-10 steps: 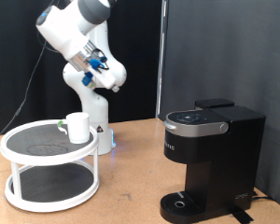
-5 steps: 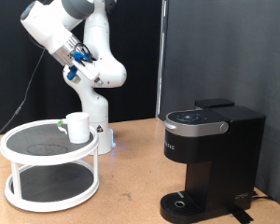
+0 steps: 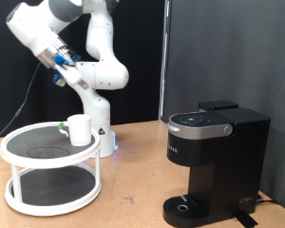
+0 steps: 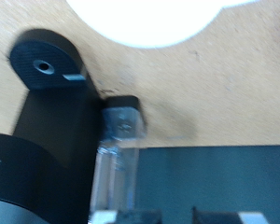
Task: Make a cup of coffee with the keurig machine
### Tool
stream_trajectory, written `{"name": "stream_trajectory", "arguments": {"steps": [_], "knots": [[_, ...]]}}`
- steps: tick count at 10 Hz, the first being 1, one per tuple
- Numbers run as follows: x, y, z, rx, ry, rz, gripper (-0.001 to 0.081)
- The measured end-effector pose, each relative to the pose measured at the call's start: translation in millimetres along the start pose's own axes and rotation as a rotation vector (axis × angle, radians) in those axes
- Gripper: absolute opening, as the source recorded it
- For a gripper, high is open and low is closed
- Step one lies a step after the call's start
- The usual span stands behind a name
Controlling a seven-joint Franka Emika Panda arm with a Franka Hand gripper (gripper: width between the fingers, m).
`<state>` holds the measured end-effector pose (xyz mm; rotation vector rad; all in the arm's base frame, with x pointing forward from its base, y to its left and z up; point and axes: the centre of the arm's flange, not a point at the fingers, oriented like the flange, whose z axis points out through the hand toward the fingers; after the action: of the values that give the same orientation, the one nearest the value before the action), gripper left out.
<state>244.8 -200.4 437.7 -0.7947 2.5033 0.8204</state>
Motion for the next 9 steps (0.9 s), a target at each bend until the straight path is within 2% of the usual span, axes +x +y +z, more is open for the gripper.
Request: {"name": "stream_trajectory", "arguments": {"steps": [2, 4, 9], "knots": [[19.4, -6.3, -21.1, 0.044, -0.051, 0.006, 0.0000], [32.5, -9.5, -34.1, 0.054, -0.047, -0.001, 0.0000], [50.6, -22.6, -28.8, 0.039, 0.004, -0.014, 0.0000]]}}
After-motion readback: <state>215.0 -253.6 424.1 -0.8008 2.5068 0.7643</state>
